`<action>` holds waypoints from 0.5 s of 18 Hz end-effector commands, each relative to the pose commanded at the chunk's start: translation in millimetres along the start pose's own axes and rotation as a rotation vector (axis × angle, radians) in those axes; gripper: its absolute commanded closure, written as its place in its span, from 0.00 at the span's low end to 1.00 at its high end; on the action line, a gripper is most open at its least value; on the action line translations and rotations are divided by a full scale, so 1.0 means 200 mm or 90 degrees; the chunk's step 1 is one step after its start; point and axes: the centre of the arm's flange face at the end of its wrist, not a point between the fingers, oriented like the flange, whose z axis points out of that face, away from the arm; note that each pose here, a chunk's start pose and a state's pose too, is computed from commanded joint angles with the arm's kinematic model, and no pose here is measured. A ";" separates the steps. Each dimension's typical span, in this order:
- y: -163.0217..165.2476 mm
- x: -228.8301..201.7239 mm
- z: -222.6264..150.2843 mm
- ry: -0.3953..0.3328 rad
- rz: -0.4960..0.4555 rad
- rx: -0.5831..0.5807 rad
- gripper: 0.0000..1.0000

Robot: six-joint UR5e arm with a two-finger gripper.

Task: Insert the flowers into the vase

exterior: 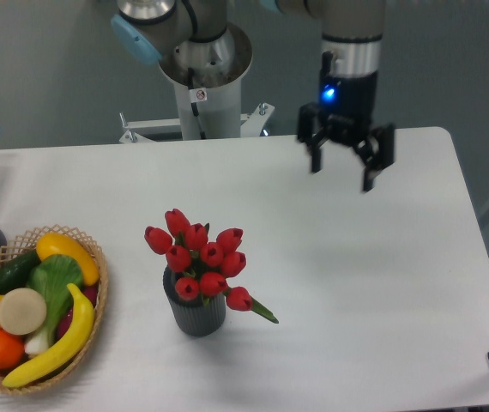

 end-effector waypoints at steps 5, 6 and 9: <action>0.32 -0.05 -0.09 0.089 0.074 -0.010 0.00; 0.40 -0.05 -0.11 0.103 0.090 -0.009 0.00; 0.59 -0.07 -0.19 0.118 0.110 0.020 0.00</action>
